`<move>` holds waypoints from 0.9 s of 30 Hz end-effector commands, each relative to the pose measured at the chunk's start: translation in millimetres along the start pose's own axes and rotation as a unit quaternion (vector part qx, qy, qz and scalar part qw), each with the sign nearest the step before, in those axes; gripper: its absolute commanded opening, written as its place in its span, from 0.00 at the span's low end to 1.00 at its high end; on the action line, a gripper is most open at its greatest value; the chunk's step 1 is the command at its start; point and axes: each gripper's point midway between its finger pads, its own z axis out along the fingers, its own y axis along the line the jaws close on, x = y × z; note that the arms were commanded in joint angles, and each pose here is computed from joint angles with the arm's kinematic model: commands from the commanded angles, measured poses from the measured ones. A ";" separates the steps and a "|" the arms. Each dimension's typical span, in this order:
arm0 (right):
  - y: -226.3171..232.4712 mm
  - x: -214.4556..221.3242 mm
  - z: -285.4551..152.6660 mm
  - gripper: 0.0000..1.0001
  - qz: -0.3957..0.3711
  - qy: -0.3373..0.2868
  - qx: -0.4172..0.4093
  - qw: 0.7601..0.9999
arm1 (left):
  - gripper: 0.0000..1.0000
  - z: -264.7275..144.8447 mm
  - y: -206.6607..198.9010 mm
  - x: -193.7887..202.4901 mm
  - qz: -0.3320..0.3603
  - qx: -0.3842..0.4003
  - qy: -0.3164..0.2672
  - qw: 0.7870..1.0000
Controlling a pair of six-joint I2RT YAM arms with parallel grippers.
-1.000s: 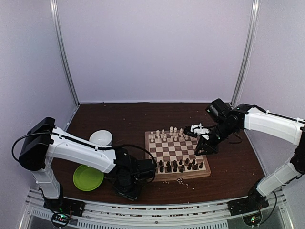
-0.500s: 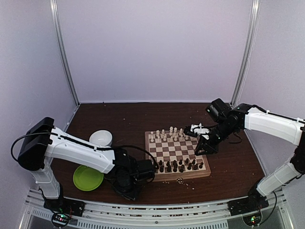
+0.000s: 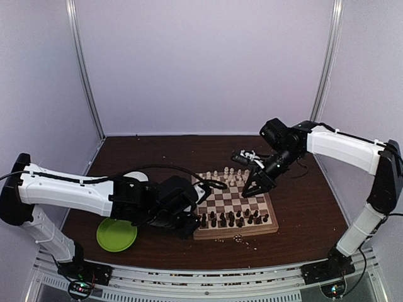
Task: Set up the chess pieces on the board
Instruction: Pass from the left arm to the right
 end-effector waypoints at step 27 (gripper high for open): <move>61.2 -34.2 55.4 0.34 0.094 0.044 -0.200 0.974 | 0.05 2.3 -50.5 -69.2 0.036 0.073 -0.123 0.989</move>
